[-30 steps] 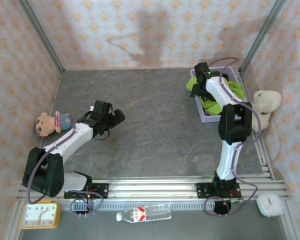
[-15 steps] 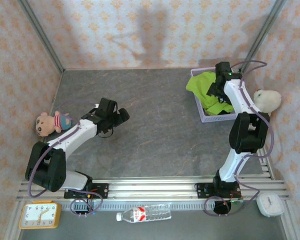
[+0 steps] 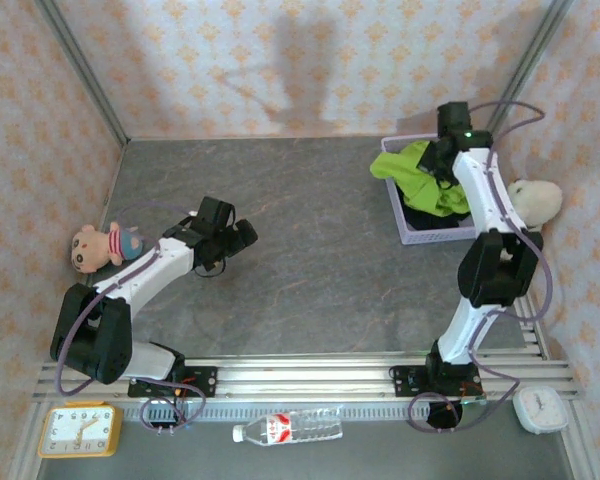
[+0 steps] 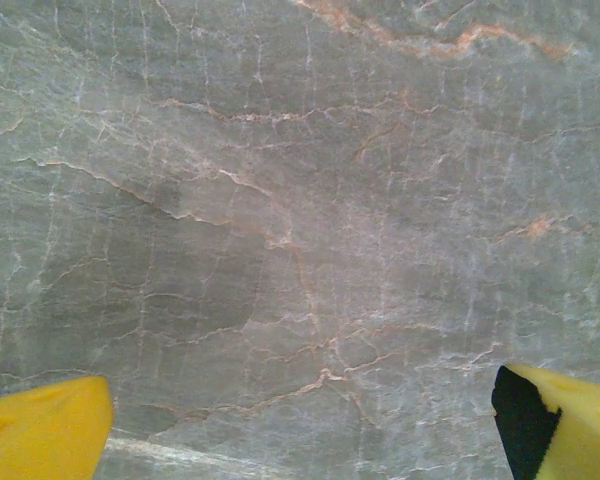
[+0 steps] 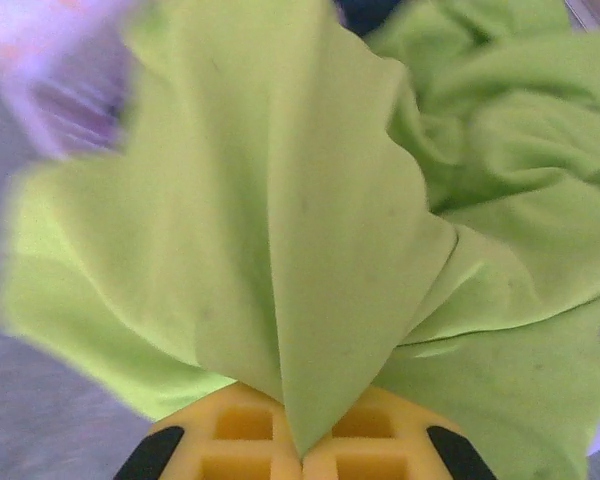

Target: Fold and stack the mixed laundry pile

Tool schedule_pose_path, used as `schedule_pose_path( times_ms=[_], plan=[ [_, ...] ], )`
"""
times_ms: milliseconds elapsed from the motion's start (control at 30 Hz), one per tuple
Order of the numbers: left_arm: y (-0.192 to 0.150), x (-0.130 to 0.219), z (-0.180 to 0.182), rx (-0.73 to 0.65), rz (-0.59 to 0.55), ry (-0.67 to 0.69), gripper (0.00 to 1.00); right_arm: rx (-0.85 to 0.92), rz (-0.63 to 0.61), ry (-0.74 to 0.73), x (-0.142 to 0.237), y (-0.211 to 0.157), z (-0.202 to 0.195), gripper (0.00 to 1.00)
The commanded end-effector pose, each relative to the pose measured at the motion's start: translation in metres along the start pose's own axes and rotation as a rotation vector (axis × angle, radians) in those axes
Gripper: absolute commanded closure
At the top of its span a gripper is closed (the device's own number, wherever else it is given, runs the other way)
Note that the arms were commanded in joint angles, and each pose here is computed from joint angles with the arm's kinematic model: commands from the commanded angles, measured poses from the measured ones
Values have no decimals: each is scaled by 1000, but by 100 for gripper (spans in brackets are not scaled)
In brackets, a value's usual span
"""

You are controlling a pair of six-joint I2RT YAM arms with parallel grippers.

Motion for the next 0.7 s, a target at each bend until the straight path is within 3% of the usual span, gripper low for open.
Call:
schedule_pose_path(
  times_ms=[0,133,300,433,533,567,633,667],
  plan=[
    [17,12,-12,49,-61,-36,1,-27,-154,389,113,36,51,100],
    [30,12,-23,69,-74,-72,1,-12,-146,728,195,36,101,100],
    [49,23,-18,77,-99,-15,1,53,-51,998,264,4,150,100],
    [62,38,9,152,-129,50,1,7,54,1011,255,-25,167,100],
    [64,51,30,215,-164,70,1,-57,133,884,198,-45,164,97],
    [63,56,35,218,-178,79,1,-70,157,848,176,-53,162,82],
    [59,66,40,202,-195,92,0,-94,210,756,128,-72,157,35],
    [57,68,40,194,-192,87,0,-89,242,709,109,-81,154,26]
  ],
)
Point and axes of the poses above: each hand's point on the last joint's axis, 136 mm out from that joint toward the fingers, its own x axis back along the fingers, its own z axis along the line the jaws close on, y = z × x, the point moved 4 cm from there along x, back along the fingers, and after that the axes turned 13 degrees about -x, right-handed, at the moved point
